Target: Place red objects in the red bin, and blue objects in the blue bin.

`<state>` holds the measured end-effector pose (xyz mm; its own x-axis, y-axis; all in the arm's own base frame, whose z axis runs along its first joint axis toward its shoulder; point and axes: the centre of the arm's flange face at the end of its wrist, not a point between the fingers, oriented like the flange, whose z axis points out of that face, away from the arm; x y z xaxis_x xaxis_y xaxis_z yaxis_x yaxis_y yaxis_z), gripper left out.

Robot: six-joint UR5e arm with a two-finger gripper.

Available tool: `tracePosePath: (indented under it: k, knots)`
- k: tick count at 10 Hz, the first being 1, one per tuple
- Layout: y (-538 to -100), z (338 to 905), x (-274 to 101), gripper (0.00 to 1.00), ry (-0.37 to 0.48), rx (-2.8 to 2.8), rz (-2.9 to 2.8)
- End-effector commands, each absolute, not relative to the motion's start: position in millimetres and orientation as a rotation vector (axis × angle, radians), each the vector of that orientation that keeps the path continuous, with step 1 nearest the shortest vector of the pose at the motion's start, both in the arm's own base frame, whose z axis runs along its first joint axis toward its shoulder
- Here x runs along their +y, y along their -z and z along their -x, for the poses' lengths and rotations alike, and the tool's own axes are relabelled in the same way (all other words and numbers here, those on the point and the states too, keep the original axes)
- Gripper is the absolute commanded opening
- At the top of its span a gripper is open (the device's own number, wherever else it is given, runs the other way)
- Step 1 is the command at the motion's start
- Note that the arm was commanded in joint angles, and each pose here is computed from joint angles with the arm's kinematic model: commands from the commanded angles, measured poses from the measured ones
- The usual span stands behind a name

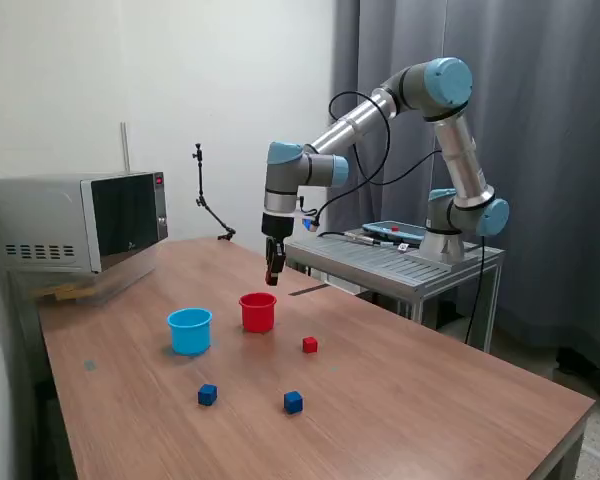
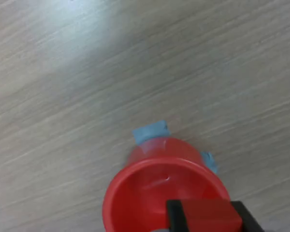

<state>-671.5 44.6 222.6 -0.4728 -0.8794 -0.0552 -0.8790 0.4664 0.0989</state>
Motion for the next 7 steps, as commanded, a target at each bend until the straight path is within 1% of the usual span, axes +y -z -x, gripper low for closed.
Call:
tracePosePath:
  k: [1, 7]
  knots:
    - [-215.9, 675.1, 48.1, 0.0, 0.172, -2.695, -1.61]
    - [-216.9, 684.5, 57.4, 0.0, 0.189, -2.697, -1.593]
